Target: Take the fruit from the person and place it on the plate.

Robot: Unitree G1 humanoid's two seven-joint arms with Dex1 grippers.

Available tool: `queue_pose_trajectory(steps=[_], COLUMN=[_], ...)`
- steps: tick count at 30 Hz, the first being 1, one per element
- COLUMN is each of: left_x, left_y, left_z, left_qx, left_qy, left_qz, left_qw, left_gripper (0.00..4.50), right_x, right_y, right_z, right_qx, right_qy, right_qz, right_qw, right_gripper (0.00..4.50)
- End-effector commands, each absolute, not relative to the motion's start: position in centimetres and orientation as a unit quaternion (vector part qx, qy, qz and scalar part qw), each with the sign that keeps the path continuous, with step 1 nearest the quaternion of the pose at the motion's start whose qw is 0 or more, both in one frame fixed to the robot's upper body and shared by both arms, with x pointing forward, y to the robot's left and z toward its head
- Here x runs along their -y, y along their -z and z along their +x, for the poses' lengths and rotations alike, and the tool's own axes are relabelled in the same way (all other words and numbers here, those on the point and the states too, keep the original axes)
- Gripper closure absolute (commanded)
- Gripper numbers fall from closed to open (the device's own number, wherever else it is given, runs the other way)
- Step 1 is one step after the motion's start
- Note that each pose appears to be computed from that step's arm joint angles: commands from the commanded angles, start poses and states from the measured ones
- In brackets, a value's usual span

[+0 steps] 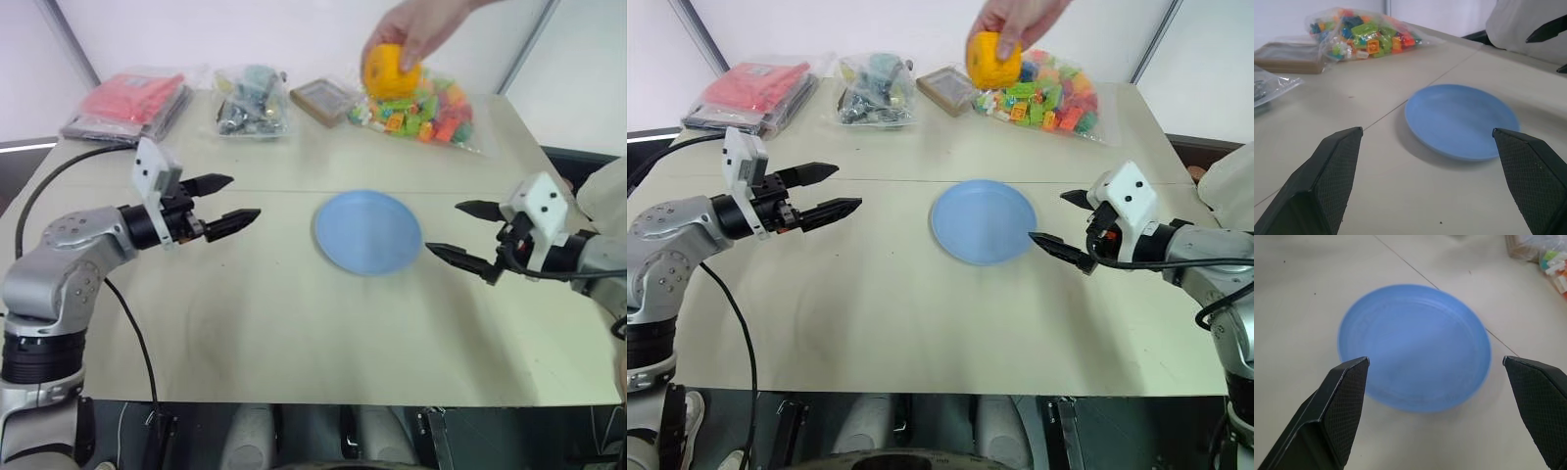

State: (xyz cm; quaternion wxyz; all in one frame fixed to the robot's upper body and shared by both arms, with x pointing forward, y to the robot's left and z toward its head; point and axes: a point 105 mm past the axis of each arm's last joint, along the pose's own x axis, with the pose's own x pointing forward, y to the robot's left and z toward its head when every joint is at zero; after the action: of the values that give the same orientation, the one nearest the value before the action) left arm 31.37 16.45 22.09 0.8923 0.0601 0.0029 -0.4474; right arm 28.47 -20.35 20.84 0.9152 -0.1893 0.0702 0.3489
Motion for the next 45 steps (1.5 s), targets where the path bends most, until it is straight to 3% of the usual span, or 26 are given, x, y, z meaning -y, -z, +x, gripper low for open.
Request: queue_pose_trajectory(steps=[1,9,14,45], left_x=[-16.0,-15.7,-15.4,-15.4], left_y=[-23.4,-23.9,-24.6,-25.1], left_z=[31.1,31.2,31.0,30.9], left_qx=[0.024,0.035,0.049,0.065], left_qy=[0.455,0.46,0.467,0.444], left_qz=[0.073,0.076,0.079,0.087], left_qw=[0.887,0.884,0.879,0.89], left_gripper=[0.05,0.05,0.05,0.05], right_x=[19.7,16.5,14.1,10.4], right_y=[-23.3,-26.8,-28.2,-30.6], right_z=[28.7,31.8,32.9,37.1], right_qx=[-0.014,0.077,0.106,0.147], right_qy=[-0.334,-0.258,-0.235,-0.24], right_qz=[-0.184,-0.016,0.077,0.13], right_qw=[0.924,0.963,0.963,0.951], right_gripper=[0.0,0.0,0.0,0.0])
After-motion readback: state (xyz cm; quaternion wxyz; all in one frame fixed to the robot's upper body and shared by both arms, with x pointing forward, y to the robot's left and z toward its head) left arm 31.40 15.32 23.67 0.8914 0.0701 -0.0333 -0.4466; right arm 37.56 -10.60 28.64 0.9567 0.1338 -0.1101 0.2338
